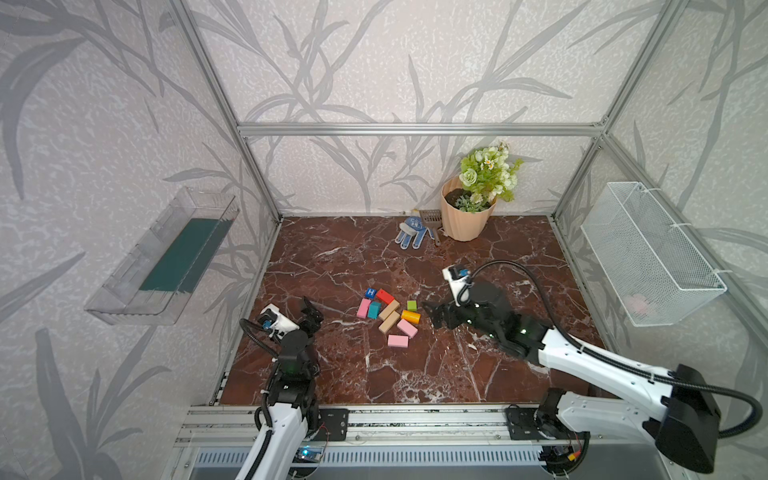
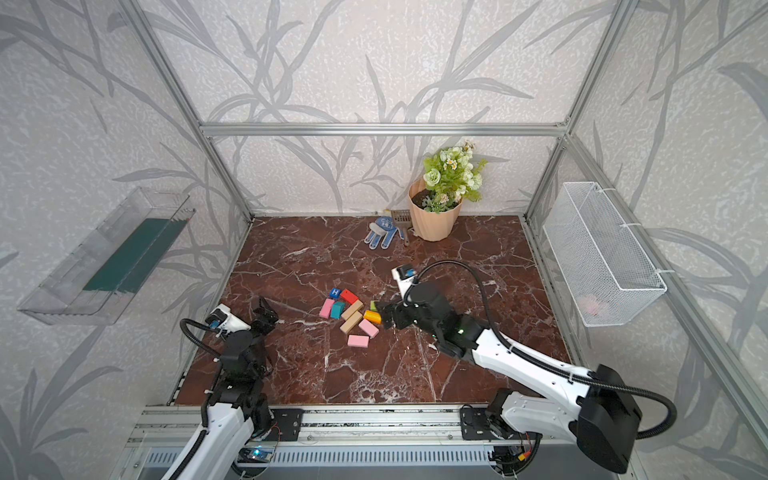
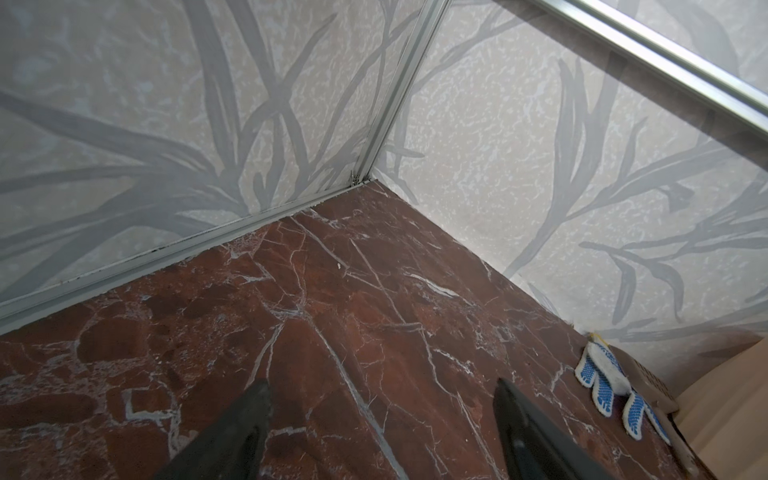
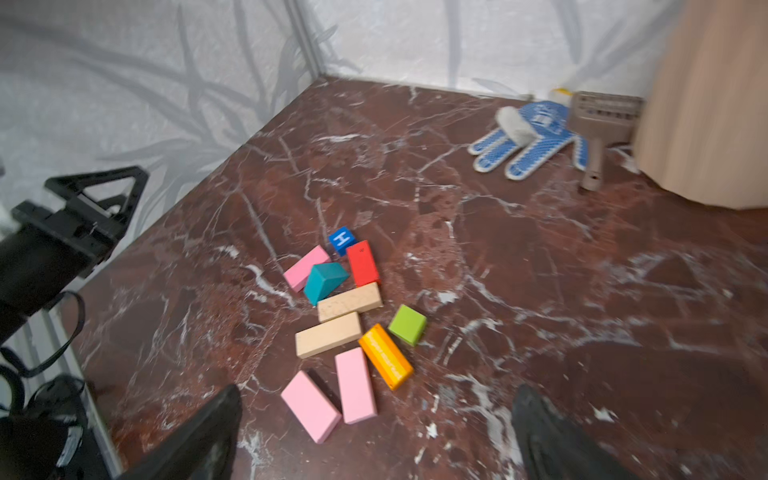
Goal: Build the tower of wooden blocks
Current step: 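Reach the right gripper over the pile of coloured blocks, then grasp a plain beige wood bar with the right gripper and lift it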
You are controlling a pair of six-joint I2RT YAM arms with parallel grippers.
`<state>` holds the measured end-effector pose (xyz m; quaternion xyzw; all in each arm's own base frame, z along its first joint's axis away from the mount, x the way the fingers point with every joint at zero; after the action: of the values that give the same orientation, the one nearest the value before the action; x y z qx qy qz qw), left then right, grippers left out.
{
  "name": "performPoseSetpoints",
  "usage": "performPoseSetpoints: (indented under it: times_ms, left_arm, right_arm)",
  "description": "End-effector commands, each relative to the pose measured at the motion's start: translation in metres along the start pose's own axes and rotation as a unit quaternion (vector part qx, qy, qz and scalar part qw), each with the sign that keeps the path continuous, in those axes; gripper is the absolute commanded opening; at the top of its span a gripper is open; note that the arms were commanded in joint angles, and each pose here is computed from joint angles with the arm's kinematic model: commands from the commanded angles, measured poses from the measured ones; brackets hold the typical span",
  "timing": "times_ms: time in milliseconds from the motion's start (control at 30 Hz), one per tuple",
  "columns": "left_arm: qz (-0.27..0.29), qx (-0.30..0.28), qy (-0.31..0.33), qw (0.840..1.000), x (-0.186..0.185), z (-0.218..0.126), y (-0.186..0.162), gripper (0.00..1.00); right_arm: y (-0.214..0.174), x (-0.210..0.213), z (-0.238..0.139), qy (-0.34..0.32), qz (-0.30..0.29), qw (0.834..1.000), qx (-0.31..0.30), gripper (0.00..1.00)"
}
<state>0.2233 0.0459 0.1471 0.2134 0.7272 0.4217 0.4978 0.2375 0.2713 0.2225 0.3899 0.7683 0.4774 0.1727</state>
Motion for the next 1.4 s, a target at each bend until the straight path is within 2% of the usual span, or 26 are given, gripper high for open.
performPoseSetpoints:
  times_ms: [0,133,300,400,500,567,767,933,1033,1367]
  left_arm:
    - [-0.008,-0.002,-0.001,1.000,-0.009,0.005,0.009,0.89]
    - [0.004,0.018,-0.002,1.000,-0.017,0.013,0.006,0.92]
    - [0.029,0.072,-0.018,0.997,-0.035,0.031,-0.007,0.92]
    - [0.052,0.114,-0.043,0.991,-0.049,0.042,-0.017,0.91]
    - [0.070,0.145,-0.102,0.982,-0.068,0.044,-0.028,0.91]
    - [0.081,0.160,-0.140,0.974,-0.080,0.045,-0.034,0.91]
    - [0.108,0.213,-0.160,0.958,-0.097,0.057,-0.050,0.86]
    - [0.120,0.228,-0.141,0.956,-0.098,0.062,-0.057,0.85]
    - [0.123,0.233,-0.136,0.955,-0.098,0.064,-0.059,0.99]
    - [0.126,0.226,-0.131,0.957,-0.097,0.062,-0.058,0.99]
  right_arm:
    - [-0.025,0.005,0.034,-0.040,-0.075,0.991,0.106,0.99]
    - [-0.042,0.029,0.078,-0.019,-0.121,0.976,0.178,0.99]
    - [-0.059,0.061,0.115,0.033,-0.154,0.959,0.234,0.99]
    - [-0.062,0.060,0.132,0.016,-0.171,0.950,0.259,0.99]
    - [-0.063,0.056,0.145,-0.005,-0.185,0.944,0.272,0.99]
    - [-0.065,0.057,0.153,0.005,-0.186,0.942,0.279,0.99]
    - [-0.069,0.052,0.175,0.033,-0.165,0.937,0.306,0.99]
    - [-0.079,0.048,0.189,0.031,-0.165,0.929,0.329,0.99]
    - [-0.086,0.044,0.196,0.023,-0.162,0.924,0.346,0.99]
    - [-0.094,0.042,0.201,0.019,-0.169,0.918,0.358,0.99]
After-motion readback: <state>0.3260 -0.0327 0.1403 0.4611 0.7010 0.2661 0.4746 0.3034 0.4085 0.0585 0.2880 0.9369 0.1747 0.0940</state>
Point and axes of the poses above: each gripper's point midway between its finger pads, its own z axis out along the fingers, its own x axis along the line the jaws close on, y = z × x, the point moved 4 cm from there along -z, back along the fingers, and after that the axes turned 6 degrees about -z, right-handed, at the moved point
